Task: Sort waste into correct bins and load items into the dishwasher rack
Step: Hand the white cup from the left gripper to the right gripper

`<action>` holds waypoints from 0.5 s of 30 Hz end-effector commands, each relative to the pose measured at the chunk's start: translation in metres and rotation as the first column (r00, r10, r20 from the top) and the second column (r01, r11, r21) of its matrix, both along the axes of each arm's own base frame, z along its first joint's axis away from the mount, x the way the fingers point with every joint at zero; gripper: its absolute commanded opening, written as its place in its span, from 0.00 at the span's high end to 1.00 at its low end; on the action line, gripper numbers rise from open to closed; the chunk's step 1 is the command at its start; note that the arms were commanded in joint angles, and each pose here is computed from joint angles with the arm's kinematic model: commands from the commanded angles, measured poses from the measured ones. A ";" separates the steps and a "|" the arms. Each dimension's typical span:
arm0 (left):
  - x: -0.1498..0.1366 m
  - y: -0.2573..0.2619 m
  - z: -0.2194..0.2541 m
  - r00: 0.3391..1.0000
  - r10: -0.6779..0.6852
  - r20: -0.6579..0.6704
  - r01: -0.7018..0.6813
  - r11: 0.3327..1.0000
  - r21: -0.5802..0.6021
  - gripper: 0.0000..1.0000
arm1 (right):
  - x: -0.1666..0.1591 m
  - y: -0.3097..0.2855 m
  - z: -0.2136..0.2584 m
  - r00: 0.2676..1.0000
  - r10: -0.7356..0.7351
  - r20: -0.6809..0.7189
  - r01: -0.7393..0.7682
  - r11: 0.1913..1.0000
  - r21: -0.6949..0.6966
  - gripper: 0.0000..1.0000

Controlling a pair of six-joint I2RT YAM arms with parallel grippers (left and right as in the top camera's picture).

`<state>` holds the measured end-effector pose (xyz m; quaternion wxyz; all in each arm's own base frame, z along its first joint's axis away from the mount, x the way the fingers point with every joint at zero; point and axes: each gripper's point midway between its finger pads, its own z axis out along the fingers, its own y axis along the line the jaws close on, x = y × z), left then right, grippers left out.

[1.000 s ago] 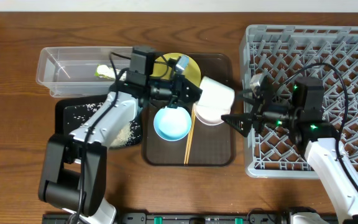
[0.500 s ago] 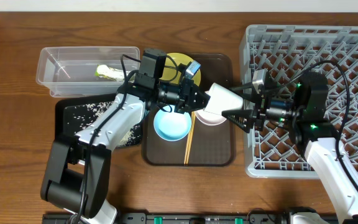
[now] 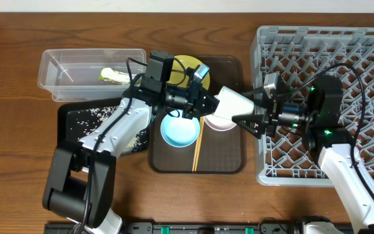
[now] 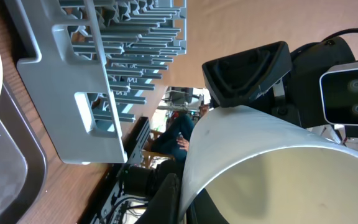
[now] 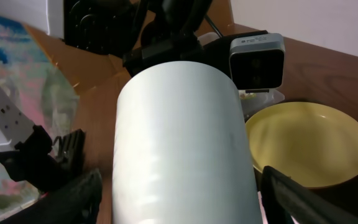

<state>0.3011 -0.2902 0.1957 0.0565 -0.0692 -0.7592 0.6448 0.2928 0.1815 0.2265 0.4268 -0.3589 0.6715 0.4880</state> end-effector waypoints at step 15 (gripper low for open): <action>-0.001 -0.001 0.008 1.000 -0.014 0.008 0.014 1.000 -0.022 0.94 | -0.004 0.006 0.006 0.999 0.035 0.008 -0.035 0.999 0.012 0.40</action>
